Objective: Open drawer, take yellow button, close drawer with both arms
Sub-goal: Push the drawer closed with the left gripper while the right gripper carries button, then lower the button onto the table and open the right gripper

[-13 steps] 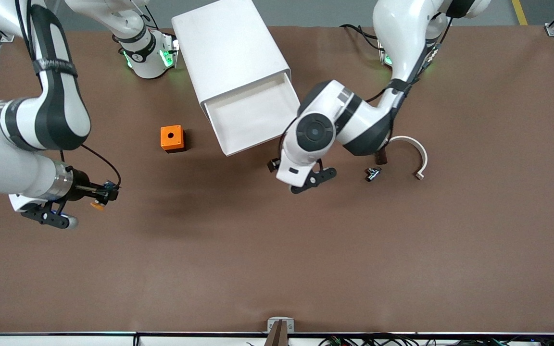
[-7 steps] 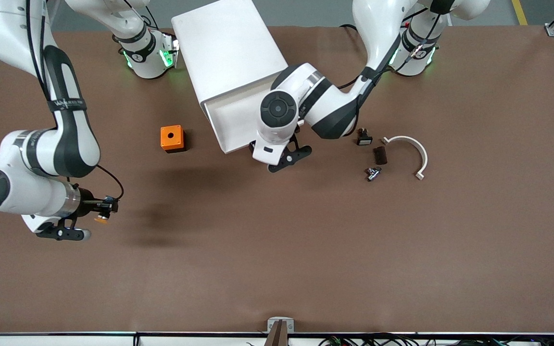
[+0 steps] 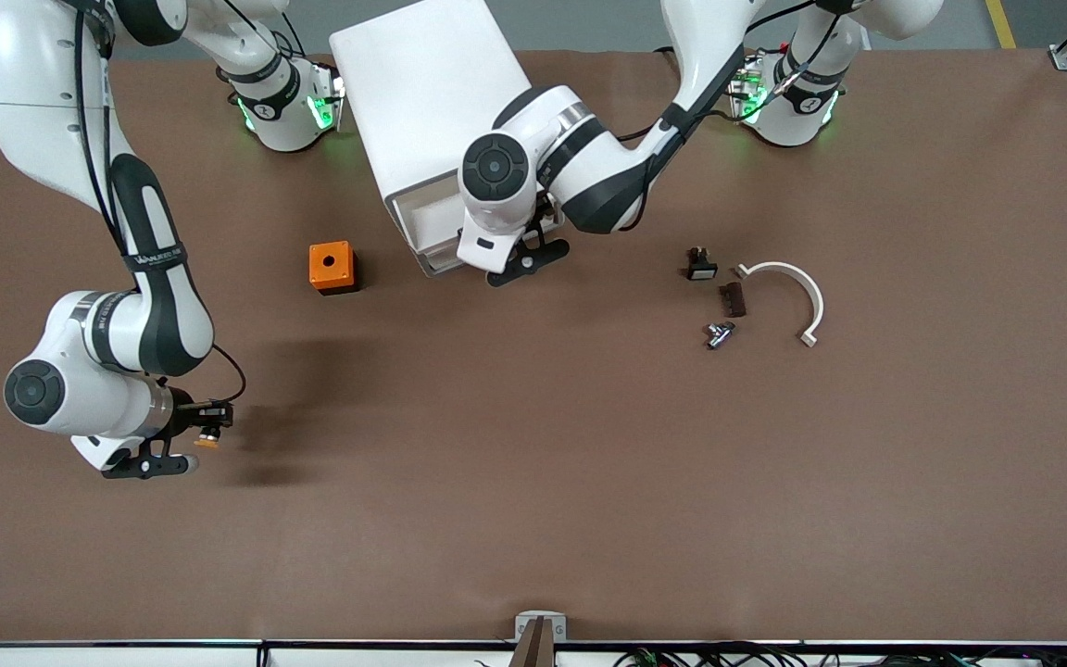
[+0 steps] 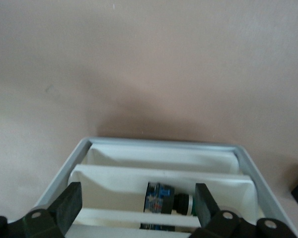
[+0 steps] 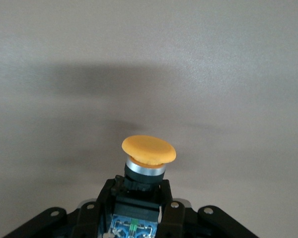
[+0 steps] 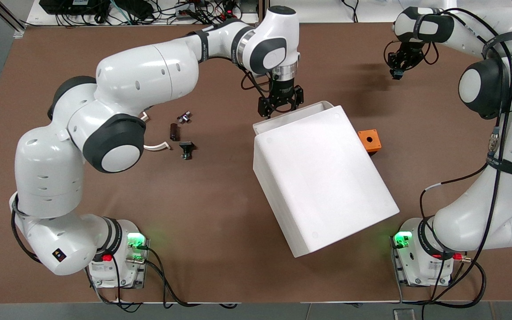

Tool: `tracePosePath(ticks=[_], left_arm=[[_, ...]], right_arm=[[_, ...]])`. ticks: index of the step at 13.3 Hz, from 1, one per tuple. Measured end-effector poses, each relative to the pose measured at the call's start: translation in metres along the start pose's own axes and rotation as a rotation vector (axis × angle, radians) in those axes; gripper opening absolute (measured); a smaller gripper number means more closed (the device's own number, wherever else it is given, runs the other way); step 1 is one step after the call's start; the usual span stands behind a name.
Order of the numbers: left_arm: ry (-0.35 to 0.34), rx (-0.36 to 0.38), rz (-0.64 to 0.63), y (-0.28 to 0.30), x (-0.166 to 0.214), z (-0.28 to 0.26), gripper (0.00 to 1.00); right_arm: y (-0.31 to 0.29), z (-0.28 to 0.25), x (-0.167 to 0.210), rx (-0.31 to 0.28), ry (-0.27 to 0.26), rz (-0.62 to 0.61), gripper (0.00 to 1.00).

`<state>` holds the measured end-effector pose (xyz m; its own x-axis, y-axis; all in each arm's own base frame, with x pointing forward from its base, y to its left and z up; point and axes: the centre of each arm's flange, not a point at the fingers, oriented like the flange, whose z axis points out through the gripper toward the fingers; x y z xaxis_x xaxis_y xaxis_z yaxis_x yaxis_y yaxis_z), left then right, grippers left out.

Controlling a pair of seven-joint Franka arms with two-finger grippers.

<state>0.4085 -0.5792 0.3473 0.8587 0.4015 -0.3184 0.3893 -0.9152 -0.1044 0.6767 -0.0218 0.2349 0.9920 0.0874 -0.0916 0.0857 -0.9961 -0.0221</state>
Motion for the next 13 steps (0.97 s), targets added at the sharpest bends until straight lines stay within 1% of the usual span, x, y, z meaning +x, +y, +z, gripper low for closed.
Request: tracePosePath(ticks=[3,5,8,9,13], left_arm=[[-0.019,0.017,0.02,0.002,-0.018,0.01,1.0],[-0.026,0.021,0.021,0.003,-0.026,0.013,1.0],[-0.032,0.026,0.028,0.003,-0.034,0.016,1.0],[-0.032,0.028,0.032,0.004,-0.036,0.018,1.0],[-0.03,0.045,0.047,0.005,-0.053,0.028,1.0]], right_arm=[[0.004,0.028,-0.008,-0.014,0.036,-0.026,0.4],[0.004,0.046,-0.014,-0.018,0.04,-0.028,0.4],[0.004,0.052,-0.016,-0.017,0.034,-0.027,0.4],[0.004,0.052,-0.016,-0.016,0.034,-0.025,0.46],[0.003,0.044,-0.014,-0.014,0.041,-0.026,0.88]])
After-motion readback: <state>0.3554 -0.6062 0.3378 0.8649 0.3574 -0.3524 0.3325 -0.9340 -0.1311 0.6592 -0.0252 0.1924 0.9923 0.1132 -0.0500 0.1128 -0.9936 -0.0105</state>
